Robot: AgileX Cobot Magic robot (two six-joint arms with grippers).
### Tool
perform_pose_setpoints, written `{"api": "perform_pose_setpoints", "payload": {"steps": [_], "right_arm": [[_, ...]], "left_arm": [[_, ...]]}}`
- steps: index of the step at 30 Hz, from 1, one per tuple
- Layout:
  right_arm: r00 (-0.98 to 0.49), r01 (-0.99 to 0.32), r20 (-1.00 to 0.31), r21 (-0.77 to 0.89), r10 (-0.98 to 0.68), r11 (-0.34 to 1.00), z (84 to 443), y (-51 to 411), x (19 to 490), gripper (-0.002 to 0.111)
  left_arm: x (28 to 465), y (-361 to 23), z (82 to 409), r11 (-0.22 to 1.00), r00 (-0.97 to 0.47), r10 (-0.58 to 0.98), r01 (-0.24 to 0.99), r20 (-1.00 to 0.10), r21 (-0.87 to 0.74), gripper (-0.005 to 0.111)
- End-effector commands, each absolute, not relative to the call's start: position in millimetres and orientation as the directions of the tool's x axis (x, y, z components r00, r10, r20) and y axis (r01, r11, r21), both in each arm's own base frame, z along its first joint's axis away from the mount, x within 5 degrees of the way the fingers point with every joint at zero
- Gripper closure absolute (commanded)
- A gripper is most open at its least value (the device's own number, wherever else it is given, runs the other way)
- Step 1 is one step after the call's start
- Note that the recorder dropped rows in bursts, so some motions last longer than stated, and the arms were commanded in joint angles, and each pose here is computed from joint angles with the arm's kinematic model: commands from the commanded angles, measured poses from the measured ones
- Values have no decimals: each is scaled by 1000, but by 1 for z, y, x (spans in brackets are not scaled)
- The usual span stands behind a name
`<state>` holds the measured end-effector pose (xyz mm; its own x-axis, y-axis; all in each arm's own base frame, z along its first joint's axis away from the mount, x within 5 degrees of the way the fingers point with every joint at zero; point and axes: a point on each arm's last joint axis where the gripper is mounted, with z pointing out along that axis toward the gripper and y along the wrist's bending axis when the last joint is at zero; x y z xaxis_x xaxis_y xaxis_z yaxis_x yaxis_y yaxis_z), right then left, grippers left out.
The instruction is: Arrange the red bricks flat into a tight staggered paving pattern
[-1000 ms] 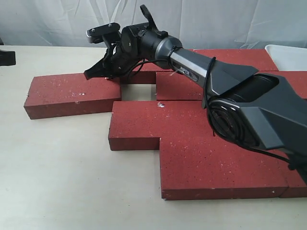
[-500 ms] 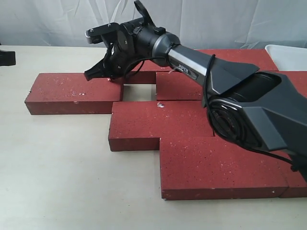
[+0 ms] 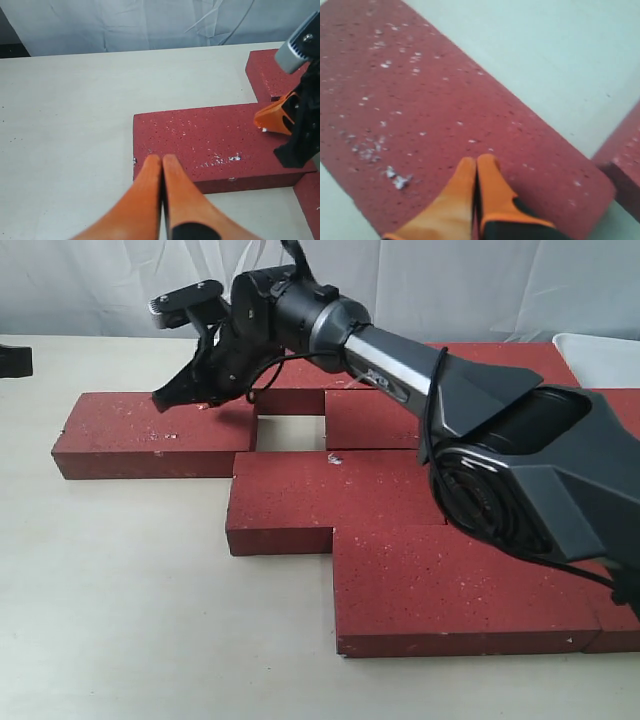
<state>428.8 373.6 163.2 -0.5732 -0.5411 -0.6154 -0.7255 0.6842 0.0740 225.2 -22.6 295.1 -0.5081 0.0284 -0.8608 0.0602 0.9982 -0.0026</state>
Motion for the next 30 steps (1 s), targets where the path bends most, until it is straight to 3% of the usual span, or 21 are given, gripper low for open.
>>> {"api": "perform_pose_setpoints", "payload": {"steps": [1,8,30], "right_arm": [[-497,-761,-647,5,-578,649,155,385,425,107],[-543,-743,-557,-29,-628,669,134,376,427,107],[-630,-693,-370,-129,-683,710,147,329,440,107]], "left_arm": [[226,-23,295,998,-501,23,59,-865,-8,106],[226,-23,295,998,-501,23,59,-865,-8,106],[226,-23,295,998,-501,23,59,-865,-8,106]]}}
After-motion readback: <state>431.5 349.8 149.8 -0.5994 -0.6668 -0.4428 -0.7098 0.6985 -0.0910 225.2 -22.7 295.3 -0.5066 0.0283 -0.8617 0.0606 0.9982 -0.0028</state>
